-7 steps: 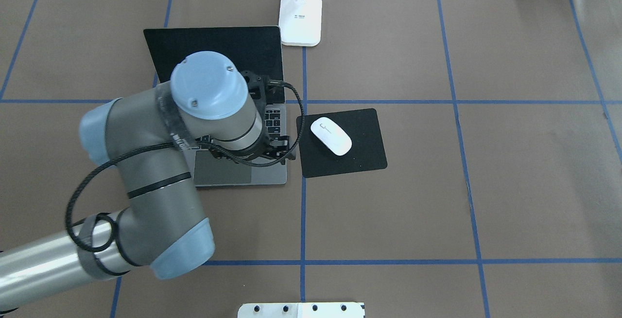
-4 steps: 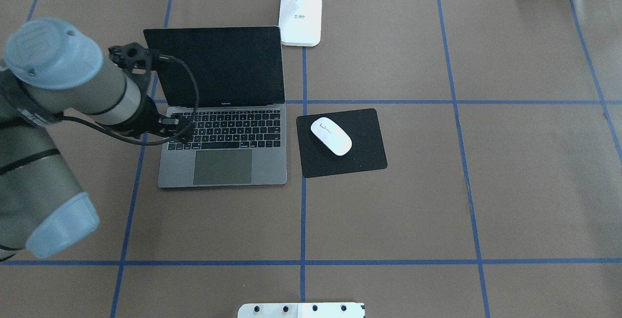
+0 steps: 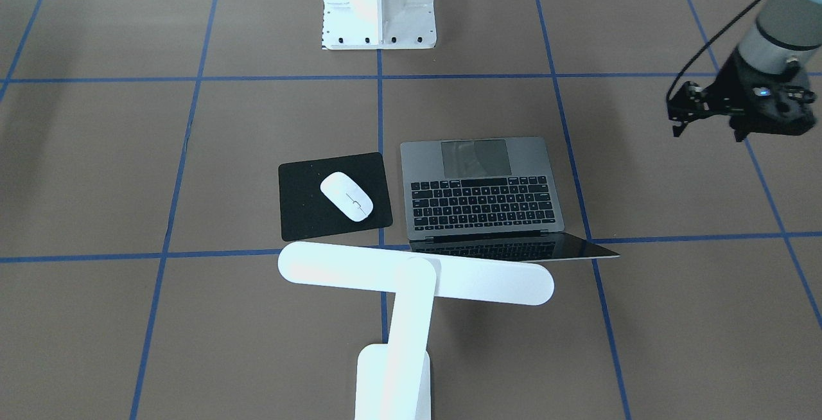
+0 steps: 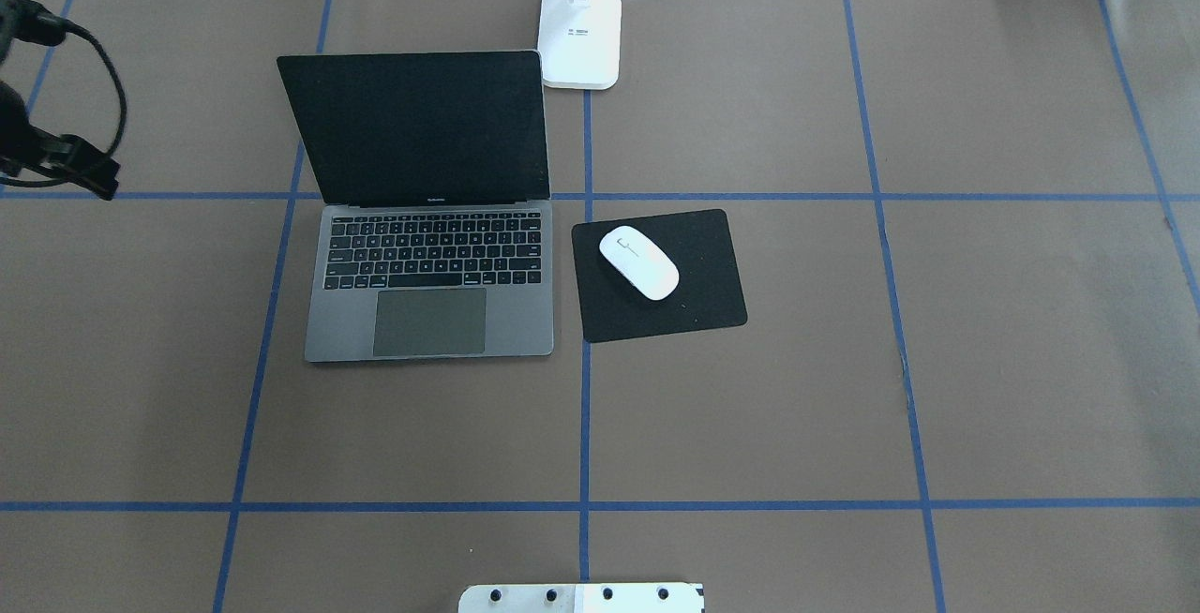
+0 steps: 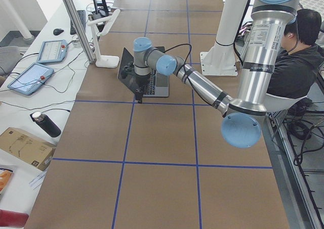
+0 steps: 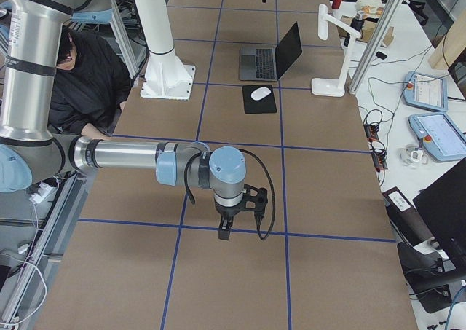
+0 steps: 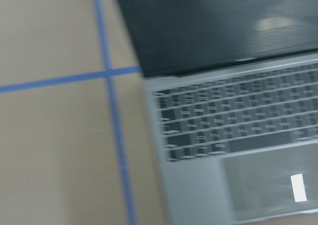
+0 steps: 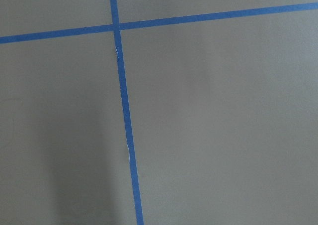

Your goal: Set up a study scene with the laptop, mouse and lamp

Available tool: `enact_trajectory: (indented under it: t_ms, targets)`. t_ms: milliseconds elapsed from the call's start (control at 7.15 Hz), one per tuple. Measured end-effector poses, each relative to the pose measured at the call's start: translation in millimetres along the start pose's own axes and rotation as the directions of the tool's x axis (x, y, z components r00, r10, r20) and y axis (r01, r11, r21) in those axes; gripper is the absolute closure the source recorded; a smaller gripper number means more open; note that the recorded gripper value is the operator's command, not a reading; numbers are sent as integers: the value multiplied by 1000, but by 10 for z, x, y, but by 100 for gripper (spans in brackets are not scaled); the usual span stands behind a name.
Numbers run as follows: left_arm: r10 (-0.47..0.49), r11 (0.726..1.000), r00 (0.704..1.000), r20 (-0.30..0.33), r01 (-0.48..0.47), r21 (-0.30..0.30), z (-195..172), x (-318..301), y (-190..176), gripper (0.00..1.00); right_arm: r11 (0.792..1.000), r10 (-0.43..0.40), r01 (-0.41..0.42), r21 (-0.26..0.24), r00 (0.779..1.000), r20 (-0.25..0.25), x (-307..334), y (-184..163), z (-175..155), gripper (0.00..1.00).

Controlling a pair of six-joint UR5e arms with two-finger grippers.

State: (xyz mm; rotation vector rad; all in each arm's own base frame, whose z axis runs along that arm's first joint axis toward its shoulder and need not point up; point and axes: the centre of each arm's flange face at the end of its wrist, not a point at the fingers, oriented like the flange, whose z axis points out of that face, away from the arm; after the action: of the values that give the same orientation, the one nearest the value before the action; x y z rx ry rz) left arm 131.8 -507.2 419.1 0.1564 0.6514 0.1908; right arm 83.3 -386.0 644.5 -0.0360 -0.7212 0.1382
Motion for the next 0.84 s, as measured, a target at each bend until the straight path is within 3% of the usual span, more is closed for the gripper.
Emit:
enact_trajectory:
  t_ms: [280,559,839]
  targets:
    - [26,999,1000,5,-26,-38,78,-1191,137,0,1000,-1,1,3,1000,12,-35,-29,-19,1]
    - [-54,996,998,-18,52,-78,215,-2083,470,0,1000,-5,5,9,1000,17,-67,-59,-44,1]
    - [-132,986,991,-28,128,-105,324,-2516,799,0,1000,-5,5,9,1000,26,-83,-66,-50,1]
